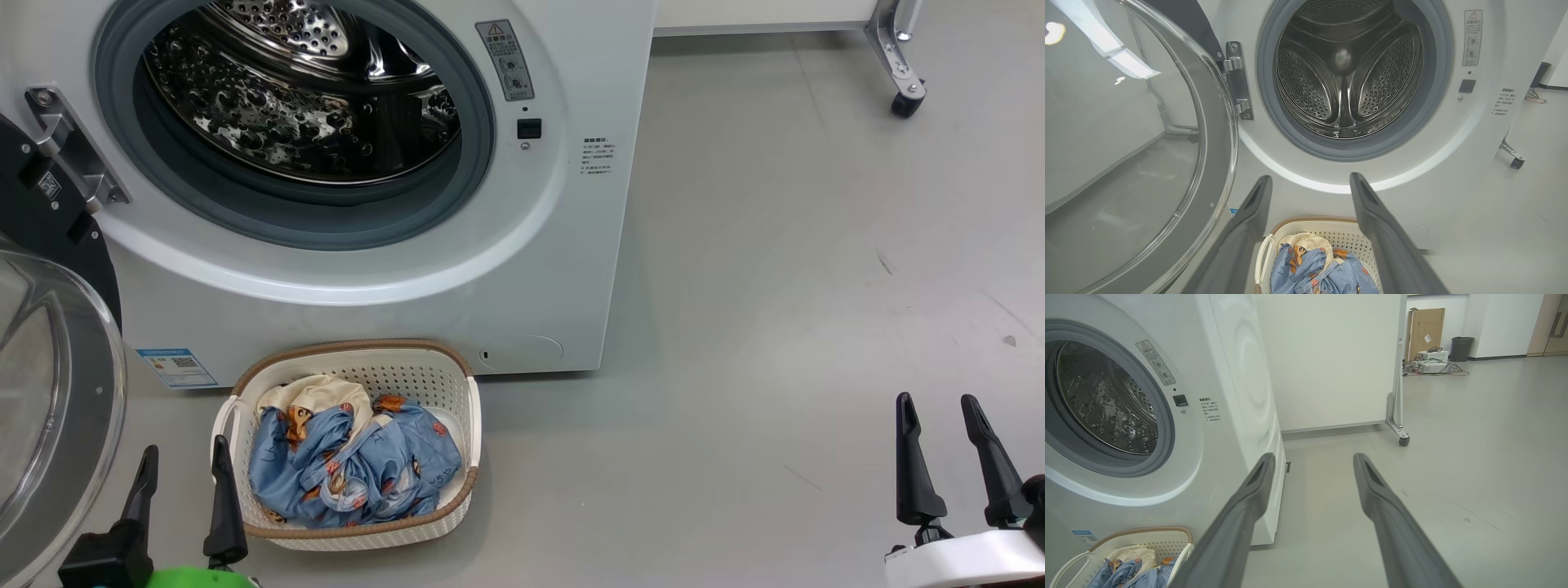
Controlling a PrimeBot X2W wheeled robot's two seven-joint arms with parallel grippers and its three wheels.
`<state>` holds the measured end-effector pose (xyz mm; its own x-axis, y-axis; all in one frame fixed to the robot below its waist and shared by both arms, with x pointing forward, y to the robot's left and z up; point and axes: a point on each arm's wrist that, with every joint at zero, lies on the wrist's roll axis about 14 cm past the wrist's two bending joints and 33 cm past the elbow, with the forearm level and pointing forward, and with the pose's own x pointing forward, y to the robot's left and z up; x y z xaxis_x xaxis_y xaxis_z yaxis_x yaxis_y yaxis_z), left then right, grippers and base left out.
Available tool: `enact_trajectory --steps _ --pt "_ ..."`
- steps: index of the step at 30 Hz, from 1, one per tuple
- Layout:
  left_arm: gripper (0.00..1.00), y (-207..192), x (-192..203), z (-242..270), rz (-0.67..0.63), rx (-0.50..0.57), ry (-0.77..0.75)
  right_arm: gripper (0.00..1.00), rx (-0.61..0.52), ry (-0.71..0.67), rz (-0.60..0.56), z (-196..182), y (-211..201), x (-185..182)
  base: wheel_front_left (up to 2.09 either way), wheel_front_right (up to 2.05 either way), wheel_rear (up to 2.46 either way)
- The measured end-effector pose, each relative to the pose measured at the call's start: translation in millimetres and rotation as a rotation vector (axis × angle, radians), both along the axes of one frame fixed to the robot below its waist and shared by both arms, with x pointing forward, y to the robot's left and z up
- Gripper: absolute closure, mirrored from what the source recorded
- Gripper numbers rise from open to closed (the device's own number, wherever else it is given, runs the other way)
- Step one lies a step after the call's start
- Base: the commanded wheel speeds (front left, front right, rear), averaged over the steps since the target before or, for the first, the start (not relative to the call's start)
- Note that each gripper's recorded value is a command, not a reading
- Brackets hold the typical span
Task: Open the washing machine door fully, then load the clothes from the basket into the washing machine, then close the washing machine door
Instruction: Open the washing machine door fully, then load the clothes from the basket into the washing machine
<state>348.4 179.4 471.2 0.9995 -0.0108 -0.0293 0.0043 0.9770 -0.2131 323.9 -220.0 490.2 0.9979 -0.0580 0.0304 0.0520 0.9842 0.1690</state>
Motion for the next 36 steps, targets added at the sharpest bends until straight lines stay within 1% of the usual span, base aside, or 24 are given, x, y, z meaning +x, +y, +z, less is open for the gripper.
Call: enact_trajectory --steps 10,24,30,36 --pt "0.0 -6 0 -6 -0.018 -0.002 0.02 0.0 0.004 0.014 0.003 -4 2 3 0.3 -0.8 0.5" --pt "0.0 -7 1 -8 -0.021 -0.002 0.025 0.0 0.005 0.02 0.004 -6 2 5 0.07 -0.1 0.03" --pt "0.0 -10 4 -9 -0.033 0.014 0.027 0.0 0.013 0.028 0.006 -9 5 5 0.0 0.0 0.0" --pt "0.0 -14 8 -15 -0.06 0.071 0.045 0.0 0.024 0.035 0.0 -11 6 8 0.0 0.0 0.0"
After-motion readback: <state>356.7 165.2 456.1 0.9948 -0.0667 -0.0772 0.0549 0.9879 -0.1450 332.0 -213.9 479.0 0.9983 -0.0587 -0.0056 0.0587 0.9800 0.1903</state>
